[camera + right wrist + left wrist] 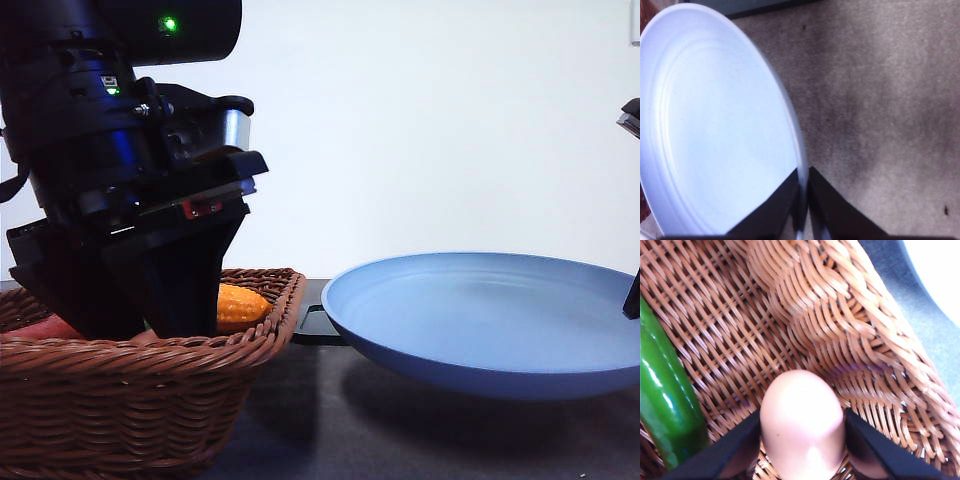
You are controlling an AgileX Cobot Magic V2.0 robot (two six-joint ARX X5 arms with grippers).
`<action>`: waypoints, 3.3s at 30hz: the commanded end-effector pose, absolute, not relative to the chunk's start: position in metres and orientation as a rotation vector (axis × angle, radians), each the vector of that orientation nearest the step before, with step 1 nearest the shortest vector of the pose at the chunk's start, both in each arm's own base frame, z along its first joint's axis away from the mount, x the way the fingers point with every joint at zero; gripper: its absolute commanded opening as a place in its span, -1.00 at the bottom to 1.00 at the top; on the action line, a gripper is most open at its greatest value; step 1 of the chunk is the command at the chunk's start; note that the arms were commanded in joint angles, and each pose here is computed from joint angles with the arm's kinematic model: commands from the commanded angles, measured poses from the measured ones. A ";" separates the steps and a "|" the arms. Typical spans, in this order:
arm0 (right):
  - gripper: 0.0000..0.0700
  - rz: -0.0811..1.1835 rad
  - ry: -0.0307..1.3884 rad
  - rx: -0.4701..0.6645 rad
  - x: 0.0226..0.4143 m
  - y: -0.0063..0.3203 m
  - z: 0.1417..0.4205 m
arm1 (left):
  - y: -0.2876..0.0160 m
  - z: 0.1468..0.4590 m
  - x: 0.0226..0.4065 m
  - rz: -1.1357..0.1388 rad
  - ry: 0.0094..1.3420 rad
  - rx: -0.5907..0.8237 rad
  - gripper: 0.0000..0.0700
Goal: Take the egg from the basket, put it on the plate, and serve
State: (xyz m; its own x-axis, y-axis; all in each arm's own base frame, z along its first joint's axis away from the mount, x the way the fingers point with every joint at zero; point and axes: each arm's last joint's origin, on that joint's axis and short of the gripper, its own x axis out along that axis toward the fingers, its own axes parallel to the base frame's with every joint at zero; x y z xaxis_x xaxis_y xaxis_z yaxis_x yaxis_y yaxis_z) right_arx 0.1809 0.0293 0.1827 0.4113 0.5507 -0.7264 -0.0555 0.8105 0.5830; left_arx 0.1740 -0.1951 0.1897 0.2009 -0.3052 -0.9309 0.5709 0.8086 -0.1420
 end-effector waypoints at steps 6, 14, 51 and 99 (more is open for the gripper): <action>-1.00 0.423 1.070 0.527 0.184 0.030 0.187 | -0.200 0.191 0.174 -0.638 1.223 0.309 -0.48; -1.00 0.413 1.069 0.539 0.184 0.027 0.187 | -0.199 0.233 0.185 -0.558 1.170 0.426 -0.48; -1.00 0.557 1.199 0.536 0.176 0.045 0.198 | -0.318 0.263 0.167 -0.956 0.983 0.480 -0.48; -1.00 0.570 1.211 0.558 0.182 0.042 0.210 | -0.284 0.315 0.162 -0.892 0.948 0.516 0.22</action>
State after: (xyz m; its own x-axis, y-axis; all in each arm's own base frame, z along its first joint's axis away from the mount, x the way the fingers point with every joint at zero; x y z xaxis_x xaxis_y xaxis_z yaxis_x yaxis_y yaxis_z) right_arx 0.1758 0.0412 0.2039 0.2375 0.6651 -0.7080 -0.0819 0.7399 0.6677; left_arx 0.1618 -0.2807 0.3119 0.2764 -0.4202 -0.8643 0.8214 0.5702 -0.0146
